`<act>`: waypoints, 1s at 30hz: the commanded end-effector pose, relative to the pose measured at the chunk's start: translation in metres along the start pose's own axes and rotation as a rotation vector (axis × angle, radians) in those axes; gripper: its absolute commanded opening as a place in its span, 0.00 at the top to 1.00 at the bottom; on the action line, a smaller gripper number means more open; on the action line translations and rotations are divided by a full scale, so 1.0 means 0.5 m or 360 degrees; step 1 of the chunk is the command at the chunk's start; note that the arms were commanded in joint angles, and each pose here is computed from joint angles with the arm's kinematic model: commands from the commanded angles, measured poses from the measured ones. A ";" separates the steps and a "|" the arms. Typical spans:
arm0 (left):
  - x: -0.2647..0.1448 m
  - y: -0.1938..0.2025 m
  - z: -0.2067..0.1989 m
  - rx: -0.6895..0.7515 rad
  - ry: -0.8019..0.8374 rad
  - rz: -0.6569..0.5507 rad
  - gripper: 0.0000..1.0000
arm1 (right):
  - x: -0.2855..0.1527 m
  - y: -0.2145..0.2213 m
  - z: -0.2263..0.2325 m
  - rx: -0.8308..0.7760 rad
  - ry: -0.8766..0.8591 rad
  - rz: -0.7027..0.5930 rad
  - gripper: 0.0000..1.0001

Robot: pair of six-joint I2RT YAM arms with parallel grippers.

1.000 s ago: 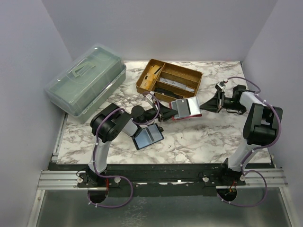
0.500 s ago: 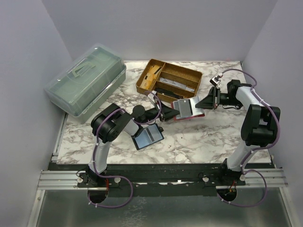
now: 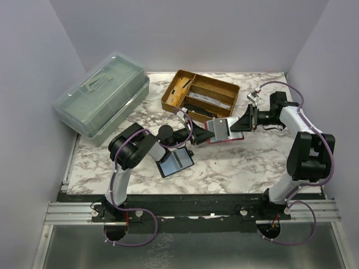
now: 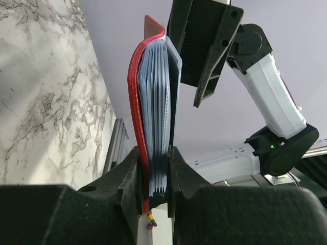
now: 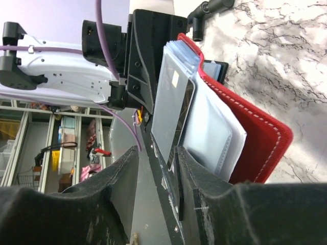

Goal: Take the credit cards out of the card holder
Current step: Remove the credit card from the card holder.

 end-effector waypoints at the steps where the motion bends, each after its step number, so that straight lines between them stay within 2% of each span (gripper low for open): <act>1: 0.014 0.016 -0.060 0.0202 0.0250 0.0097 0.86 | 0.005 0.003 -0.018 0.0020 0.0075 0.0032 0.60; 15: 0.032 0.028 -0.077 0.0246 0.0299 0.0112 0.86 | 0.016 0.013 -0.024 0.0072 0.0098 0.0065 0.53; 22: 0.056 0.034 -0.084 0.0265 0.0312 0.0127 0.86 | 0.022 0.013 -0.025 0.0144 0.0012 0.0042 0.55; 24: 0.060 0.037 -0.080 0.0263 0.0302 0.0126 0.86 | 0.023 0.012 -0.027 0.0159 0.0006 0.0037 0.63; 26: 0.059 0.037 -0.077 0.0259 0.0295 0.0119 0.86 | 0.024 0.010 -0.028 0.0162 0.0002 0.0035 0.75; 29: 0.053 0.039 -0.076 0.0255 0.0290 0.0106 0.86 | 0.023 0.009 -0.025 0.0160 -0.0003 0.0025 0.98; 30: 0.050 0.039 -0.076 0.0256 0.0294 0.0100 0.86 | 0.023 0.009 -0.025 0.0158 -0.0003 0.0022 1.00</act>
Point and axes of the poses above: each gripper's point midway between its finger pads, its own x axis out along the fingers, its own z axis along the line the jaws close on, y = z × x, the point moved 9 cm from there along -x, back along the fingers, and after that the axes turned 11 degrees about -x, right-handed, at the moved point
